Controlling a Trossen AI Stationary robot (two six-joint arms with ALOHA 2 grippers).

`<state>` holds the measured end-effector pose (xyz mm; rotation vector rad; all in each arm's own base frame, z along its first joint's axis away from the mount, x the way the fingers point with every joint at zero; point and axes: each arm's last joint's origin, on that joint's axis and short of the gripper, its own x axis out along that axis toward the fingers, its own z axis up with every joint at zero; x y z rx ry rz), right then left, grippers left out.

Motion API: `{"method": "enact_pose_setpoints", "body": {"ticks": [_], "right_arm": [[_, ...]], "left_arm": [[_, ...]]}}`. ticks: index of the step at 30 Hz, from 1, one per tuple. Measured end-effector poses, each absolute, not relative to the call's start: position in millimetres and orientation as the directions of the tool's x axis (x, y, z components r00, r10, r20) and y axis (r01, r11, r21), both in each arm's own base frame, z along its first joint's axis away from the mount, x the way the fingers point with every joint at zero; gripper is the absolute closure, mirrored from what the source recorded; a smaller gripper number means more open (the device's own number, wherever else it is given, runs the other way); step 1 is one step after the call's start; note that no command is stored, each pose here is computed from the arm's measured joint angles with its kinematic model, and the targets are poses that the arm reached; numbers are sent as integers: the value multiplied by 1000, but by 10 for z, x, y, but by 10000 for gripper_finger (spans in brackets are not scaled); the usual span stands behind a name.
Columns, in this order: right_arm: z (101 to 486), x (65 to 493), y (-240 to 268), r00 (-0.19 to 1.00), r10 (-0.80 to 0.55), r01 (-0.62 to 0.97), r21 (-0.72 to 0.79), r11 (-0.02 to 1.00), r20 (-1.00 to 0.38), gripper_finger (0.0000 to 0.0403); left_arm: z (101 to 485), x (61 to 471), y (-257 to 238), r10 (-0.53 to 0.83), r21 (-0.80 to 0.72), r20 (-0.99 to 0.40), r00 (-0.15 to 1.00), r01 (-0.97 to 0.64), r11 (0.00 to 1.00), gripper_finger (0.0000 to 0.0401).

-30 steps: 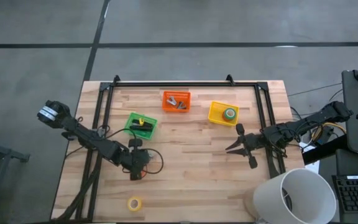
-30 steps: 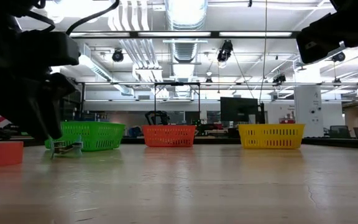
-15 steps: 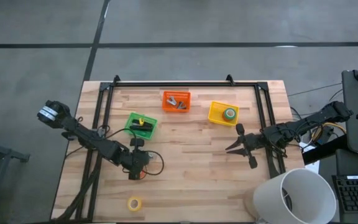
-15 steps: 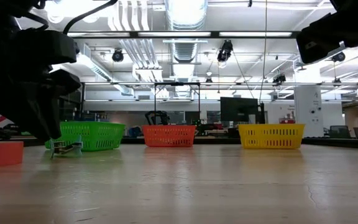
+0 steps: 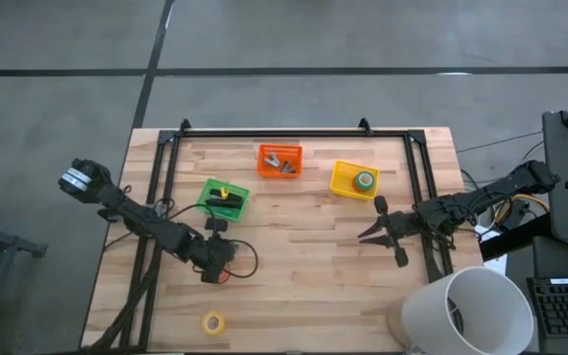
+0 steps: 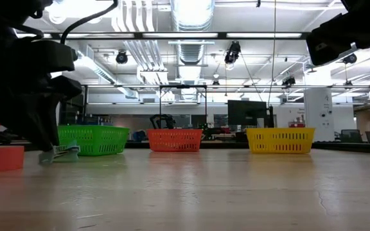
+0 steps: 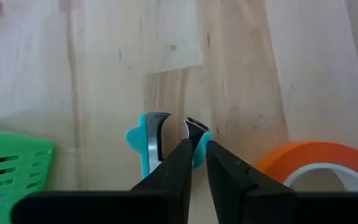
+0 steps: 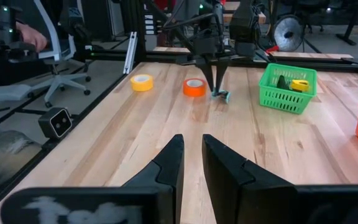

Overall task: Pick and place Stapler, Stapler remover, tape
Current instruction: Put the light blue staple remover into the orange basket

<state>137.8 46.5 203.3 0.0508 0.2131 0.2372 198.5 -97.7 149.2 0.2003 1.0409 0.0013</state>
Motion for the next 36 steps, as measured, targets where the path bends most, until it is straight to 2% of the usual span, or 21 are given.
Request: {"method": "enact_pose_setpoints", "body": {"ticks": [10, 18, 24, 28, 30, 33, 36], "right_arm": [[2033, 1379, 464, 950, 238, -228, 71, 971, -203, 351], [2033, 1379, 464, 950, 238, -228, 72, 971, -203, 351], [2033, 1379, 464, 950, 237, -227, 72, 971, -203, 351], [2034, 1378, 463, 951, 233, -223, 71, 972, -203, 351], [2034, 1379, 462, 952, 230, -220, 70, 973, -203, 351], [2034, 1379, 461, 952, 228, -218, 69, 974, -202, 351], [2034, 1379, 461, 952, 228, -219, 62, 974, -203, 351]], "left_arm": [[1533, 2028, -988, 112, 176, -834, 541, 69, 982, 395], [1704, 2203, -1055, 123, 167, -705, 699, -5, 986, 397], [1834, 2305, -986, 357, 290, -529, 770, -231, 929, 397], [1924, 2386, -831, 570, 371, -368, 735, -446, 814, 396], [1977, 2442, -721, 651, 366, -300, 697, -546, 754, 394], [2057, 2545, -517, 706, 320, -249, 663, -631, 706, 394], [2122, 2639, -269, 710, 261, -234, 664, -660, 704, 398]]}}
